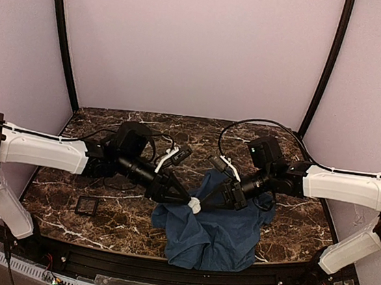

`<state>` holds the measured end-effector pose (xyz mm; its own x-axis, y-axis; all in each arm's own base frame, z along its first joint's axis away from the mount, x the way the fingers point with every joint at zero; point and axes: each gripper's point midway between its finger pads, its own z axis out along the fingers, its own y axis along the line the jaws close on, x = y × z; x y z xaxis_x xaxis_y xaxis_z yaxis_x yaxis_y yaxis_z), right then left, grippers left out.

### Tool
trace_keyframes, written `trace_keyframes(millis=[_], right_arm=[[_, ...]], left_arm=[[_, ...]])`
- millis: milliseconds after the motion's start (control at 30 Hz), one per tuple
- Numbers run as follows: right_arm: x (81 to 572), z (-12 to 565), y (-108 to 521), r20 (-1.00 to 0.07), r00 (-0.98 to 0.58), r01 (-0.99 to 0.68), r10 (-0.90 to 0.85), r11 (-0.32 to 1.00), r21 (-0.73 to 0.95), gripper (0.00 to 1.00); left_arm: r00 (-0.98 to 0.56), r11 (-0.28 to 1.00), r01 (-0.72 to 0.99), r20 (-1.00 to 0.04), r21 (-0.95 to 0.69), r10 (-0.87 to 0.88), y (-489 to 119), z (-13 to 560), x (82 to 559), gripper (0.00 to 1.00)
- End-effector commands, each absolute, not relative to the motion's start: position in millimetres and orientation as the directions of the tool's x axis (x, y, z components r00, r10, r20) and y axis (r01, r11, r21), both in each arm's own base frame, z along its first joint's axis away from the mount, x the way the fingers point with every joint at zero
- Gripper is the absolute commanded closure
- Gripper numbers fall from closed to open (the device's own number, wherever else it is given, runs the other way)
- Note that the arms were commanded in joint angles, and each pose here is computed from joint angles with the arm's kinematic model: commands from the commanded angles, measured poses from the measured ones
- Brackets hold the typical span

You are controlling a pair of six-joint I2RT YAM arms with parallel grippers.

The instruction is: Remove the brooch from the garment

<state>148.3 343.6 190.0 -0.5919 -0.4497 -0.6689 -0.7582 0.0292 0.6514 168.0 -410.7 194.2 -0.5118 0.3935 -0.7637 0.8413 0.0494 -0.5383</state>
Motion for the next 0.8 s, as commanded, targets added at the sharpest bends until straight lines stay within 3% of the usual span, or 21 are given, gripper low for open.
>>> trace_keyframes(millis=[0,233,300,400,533,667,767], right_arm=[[150.8,206.0,348.9,-0.71,-0.559,-0.778,-0.429,-0.027,0.628,1.0],[151.8,206.5,349.5,-0.715,-0.557,-0.78,-0.422,-0.027,0.625,1.0],[152.0,205.5,349.5,-0.714,-0.558,-0.78,-0.423,-0.025,0.625,1.0],[153.7,204.5,349.5,-0.715,-0.559,-0.783,-0.42,-0.016,0.621,1.0],[161.4,204.1,349.6,-0.721,-0.565,-0.794,-0.401,0.026,0.607,0.98],[171.4,210.3,347.4,-0.741,-0.576,-0.802,-0.345,0.06,0.595,0.55],[180.7,218.4,343.9,-0.766,-0.578,-0.811,-0.282,0.097,0.577,0.37]], left_arm=[[-0.503,0.016,0.841,-0.772,-0.541,0.389,-416.2,202.8,163.9,0.69],[-0.508,-0.001,0.833,-0.766,-0.553,0.393,-418.8,200.8,158.9,0.75],[-0.511,-0.004,0.831,-0.766,-0.556,0.391,-418.8,200.6,158.4,0.8],[-0.513,-0.014,0.828,-0.767,-0.561,0.386,-419.0,202.4,156.7,0.95],[-0.516,-0.02,0.826,-0.772,-0.563,0.37,-417.3,206.5,155.0,0.99],[-0.524,0.028,0.839,-0.795,-0.543,0.307,-414.4,213.2,164.0,0.99],[-0.551,0.068,0.831,-0.8,-0.552,0.236,-410.5,218.9,170.4,0.99]])
